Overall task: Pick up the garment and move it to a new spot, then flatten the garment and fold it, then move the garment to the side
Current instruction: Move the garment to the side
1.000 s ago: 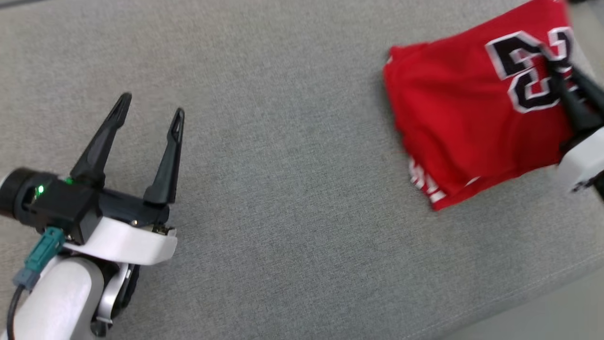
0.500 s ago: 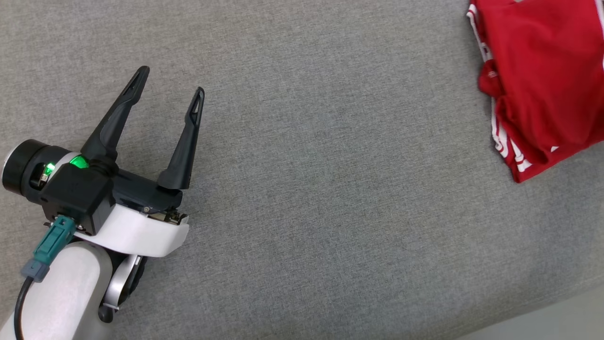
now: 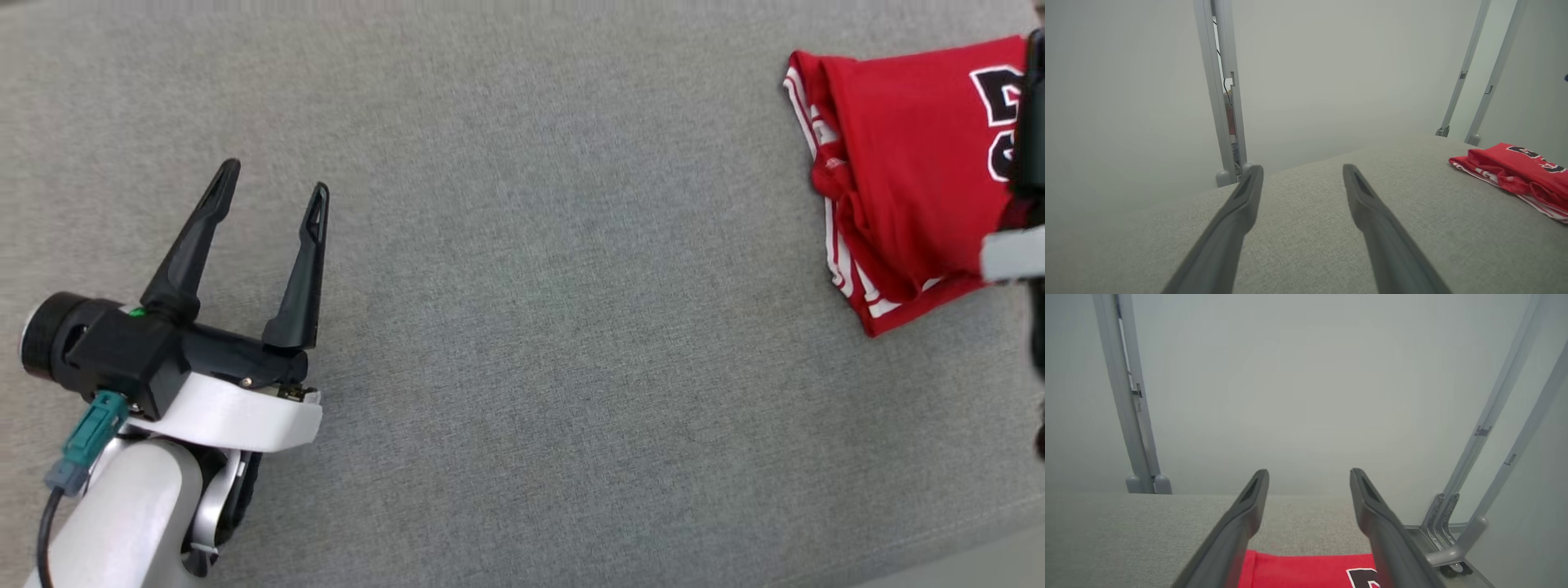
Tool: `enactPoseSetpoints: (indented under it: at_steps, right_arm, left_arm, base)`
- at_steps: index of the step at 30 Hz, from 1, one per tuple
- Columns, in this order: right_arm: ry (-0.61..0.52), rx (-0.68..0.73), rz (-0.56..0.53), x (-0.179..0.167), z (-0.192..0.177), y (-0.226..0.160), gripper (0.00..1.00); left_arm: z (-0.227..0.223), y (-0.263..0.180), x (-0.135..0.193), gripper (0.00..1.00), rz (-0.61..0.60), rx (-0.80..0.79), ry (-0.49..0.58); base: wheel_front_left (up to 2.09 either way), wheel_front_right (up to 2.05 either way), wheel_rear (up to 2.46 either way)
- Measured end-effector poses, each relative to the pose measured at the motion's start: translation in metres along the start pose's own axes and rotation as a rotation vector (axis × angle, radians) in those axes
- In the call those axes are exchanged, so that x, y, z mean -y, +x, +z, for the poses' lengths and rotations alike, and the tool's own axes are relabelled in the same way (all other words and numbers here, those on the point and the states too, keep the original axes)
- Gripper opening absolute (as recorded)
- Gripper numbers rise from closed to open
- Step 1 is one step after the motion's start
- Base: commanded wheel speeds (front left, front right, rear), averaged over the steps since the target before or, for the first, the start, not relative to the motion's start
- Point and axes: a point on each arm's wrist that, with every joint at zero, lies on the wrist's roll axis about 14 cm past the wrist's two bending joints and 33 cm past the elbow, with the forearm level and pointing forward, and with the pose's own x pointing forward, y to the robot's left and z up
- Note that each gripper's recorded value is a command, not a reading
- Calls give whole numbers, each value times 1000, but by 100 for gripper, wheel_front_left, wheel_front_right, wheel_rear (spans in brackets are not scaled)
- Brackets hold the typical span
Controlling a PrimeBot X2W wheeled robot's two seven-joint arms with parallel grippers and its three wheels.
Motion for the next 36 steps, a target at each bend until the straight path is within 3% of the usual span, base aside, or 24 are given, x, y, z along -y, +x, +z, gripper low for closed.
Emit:
enactPoseSetpoints:
  at_steps: [6, 10, 14, 23, 36]
  right_arm:
    - [113, 93, 65, -57, 27, -35, 100]
    - [184, 69, 154, -102, 29, -60, 100]
    - [219, 36, 208, -125, 30, -81, 100]
    - [257, -32, 242, -137, 26, -122, 100]
    - [252, -18, 190, -113, 39, -152, 100]
  left_arm:
    - [29, -22, -8, 100, 71, 50, 8]
    - [41, -47, -25, 100, 148, 59, 28]
    - [52, -70, -35, 100, 208, 66, 55]
    - [66, -120, -39, 100, 309, 75, 66]
    - [71, -166, -34, 100, 379, 63, 68]
  base:
    - [0, 0, 0]
    - [0, 0, 0]
    - [0, 0, 0]
    - [0, 0, 0]
    - [0, 0, 0]
